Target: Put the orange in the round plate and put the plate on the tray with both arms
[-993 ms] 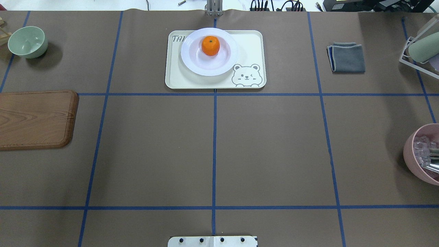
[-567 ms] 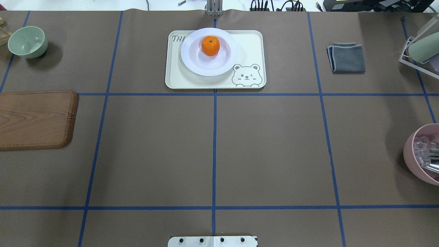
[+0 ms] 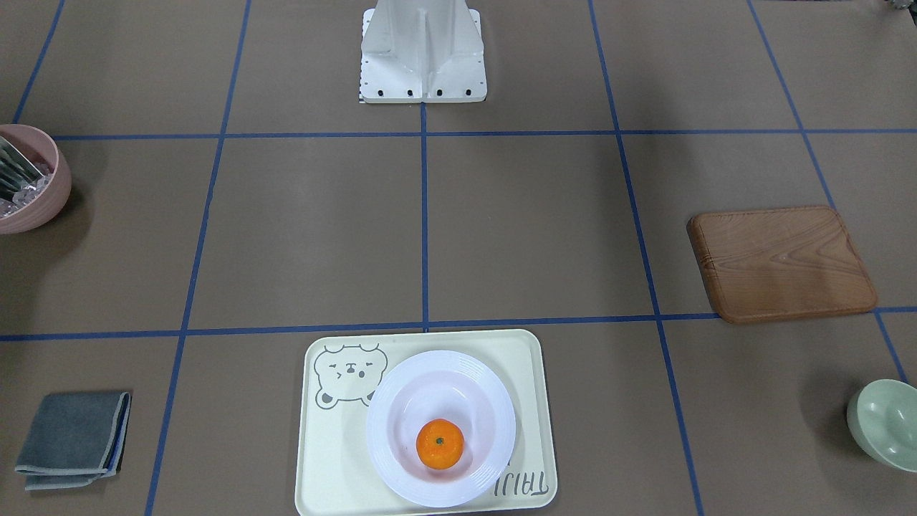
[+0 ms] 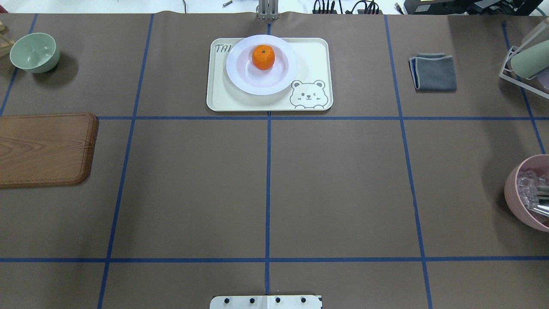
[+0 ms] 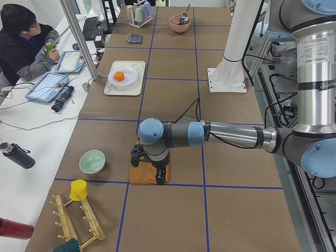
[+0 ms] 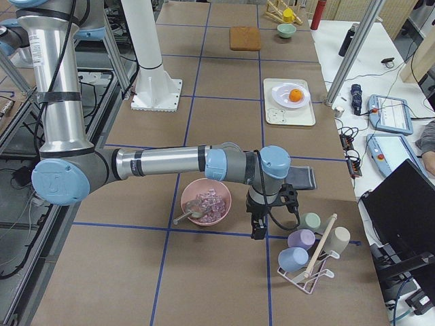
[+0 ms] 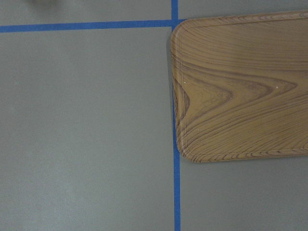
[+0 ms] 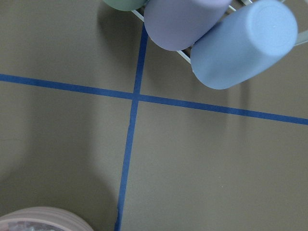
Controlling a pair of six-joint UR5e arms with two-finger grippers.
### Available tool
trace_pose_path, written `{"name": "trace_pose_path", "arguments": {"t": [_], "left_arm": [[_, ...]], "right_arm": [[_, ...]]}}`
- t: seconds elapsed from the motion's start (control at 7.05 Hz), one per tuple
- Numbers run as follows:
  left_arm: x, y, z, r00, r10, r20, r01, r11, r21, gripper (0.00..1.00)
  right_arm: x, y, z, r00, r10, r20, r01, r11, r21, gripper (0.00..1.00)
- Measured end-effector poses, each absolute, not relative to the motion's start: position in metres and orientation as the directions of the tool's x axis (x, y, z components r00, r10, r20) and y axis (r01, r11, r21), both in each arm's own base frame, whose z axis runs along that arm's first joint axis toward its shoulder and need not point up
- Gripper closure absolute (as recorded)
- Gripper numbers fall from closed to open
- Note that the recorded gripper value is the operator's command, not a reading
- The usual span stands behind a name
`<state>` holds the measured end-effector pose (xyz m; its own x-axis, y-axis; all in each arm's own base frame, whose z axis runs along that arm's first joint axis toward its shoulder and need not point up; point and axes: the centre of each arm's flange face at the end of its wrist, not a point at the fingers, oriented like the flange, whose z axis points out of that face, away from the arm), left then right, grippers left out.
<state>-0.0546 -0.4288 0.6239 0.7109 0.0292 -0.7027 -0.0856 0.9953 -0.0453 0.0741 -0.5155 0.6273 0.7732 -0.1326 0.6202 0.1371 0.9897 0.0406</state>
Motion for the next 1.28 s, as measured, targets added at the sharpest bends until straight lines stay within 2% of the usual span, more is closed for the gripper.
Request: {"name": "trace_pose_path", "arguments": {"t": [1.28], "left_arm": [[-0.0549, -0.4217, 0.6317, 0.714, 0.015, -0.7, -0.085, 0.994, -0.065, 0.01]], "right_arm": [[0.0718, -0.5134, 0.6294, 0.756, -0.126, 0.642, 0.134, 0.99, 0.037, 0.0]]}}
